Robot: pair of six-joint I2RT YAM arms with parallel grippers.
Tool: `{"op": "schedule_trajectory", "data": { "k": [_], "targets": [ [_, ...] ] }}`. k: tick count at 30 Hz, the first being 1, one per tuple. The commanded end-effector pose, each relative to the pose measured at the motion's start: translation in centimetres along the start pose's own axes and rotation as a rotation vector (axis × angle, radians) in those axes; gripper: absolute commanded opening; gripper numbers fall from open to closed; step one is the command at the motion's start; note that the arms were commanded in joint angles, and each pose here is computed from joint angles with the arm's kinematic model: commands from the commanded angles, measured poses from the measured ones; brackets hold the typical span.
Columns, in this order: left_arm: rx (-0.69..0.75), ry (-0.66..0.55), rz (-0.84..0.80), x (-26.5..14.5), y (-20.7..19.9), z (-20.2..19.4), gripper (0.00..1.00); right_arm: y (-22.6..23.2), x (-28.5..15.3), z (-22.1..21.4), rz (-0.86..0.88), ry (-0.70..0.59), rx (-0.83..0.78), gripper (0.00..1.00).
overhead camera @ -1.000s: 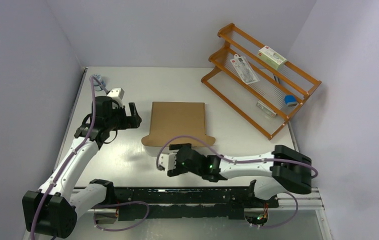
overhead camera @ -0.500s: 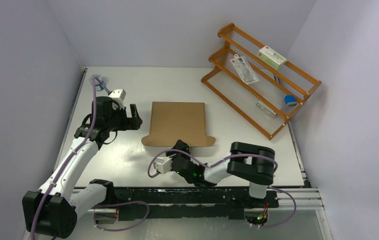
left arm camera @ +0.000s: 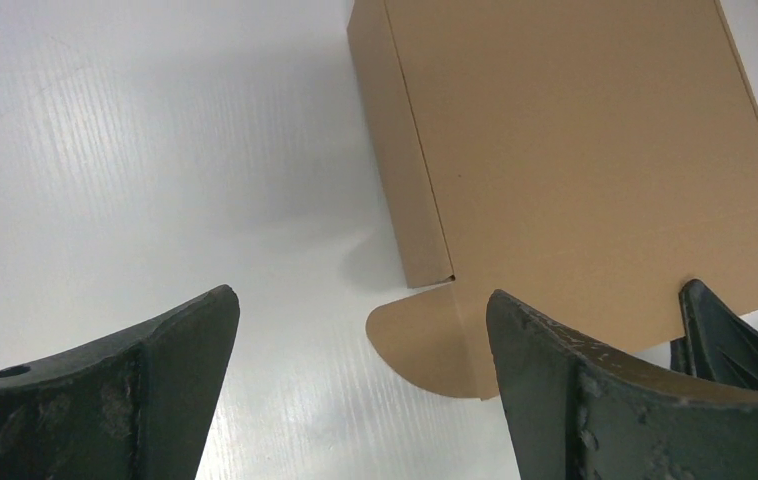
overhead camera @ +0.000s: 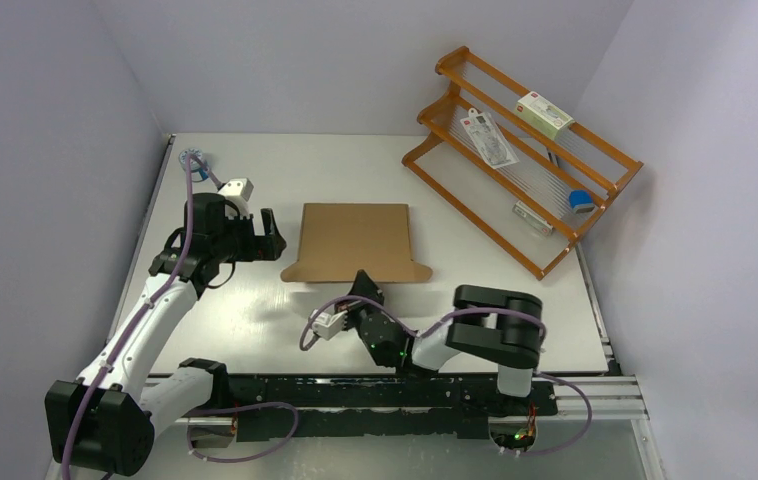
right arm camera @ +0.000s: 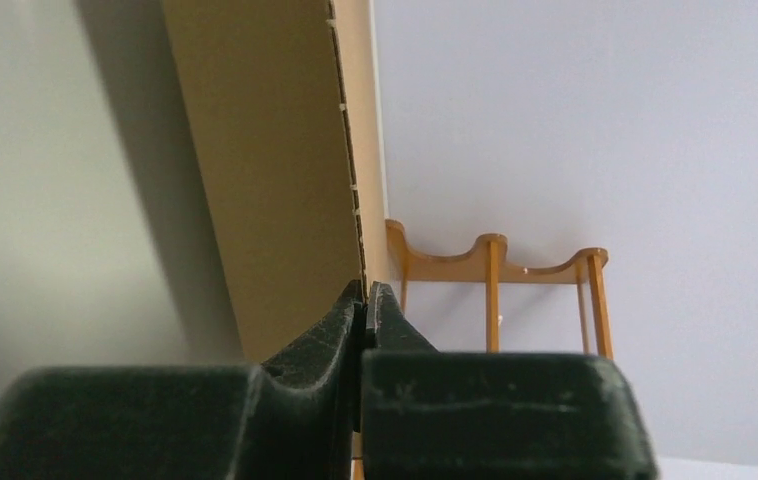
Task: Fold the paper box
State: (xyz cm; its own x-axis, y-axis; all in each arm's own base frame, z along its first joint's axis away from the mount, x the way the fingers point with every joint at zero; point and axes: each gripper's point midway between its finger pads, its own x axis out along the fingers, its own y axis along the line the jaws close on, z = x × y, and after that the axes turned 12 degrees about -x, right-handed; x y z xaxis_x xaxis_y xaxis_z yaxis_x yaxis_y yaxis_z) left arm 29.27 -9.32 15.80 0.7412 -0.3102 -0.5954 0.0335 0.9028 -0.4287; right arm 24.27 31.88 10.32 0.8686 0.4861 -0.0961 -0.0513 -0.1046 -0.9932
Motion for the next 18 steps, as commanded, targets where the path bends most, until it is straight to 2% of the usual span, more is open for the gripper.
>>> {"op": "schedule_trajectory", "data": {
  "k": [1,6,10,18],
  "targets": [
    [0.02,-0.01,-0.037,-0.5,-0.6,0.2,0.99,-2.4,0.4,1.8,0.063,-0.058,0.179,0.0],
    [0.022,-0.034,-0.033,-1.0,-0.9,0.9,0.99,-3.3,0.3,2.9,0.232,-0.11,0.294,0.0],
    [0.036,-0.059,-0.011,-1.7,-1.1,1.8,0.99,-3.9,-0.2,2.8,0.326,-0.103,0.297,0.0],
    [0.083,-0.201,0.041,-5.7,-2.9,7.0,0.98,-7.9,-0.5,3.1,0.478,-0.153,0.395,0.0]
  ]
}}
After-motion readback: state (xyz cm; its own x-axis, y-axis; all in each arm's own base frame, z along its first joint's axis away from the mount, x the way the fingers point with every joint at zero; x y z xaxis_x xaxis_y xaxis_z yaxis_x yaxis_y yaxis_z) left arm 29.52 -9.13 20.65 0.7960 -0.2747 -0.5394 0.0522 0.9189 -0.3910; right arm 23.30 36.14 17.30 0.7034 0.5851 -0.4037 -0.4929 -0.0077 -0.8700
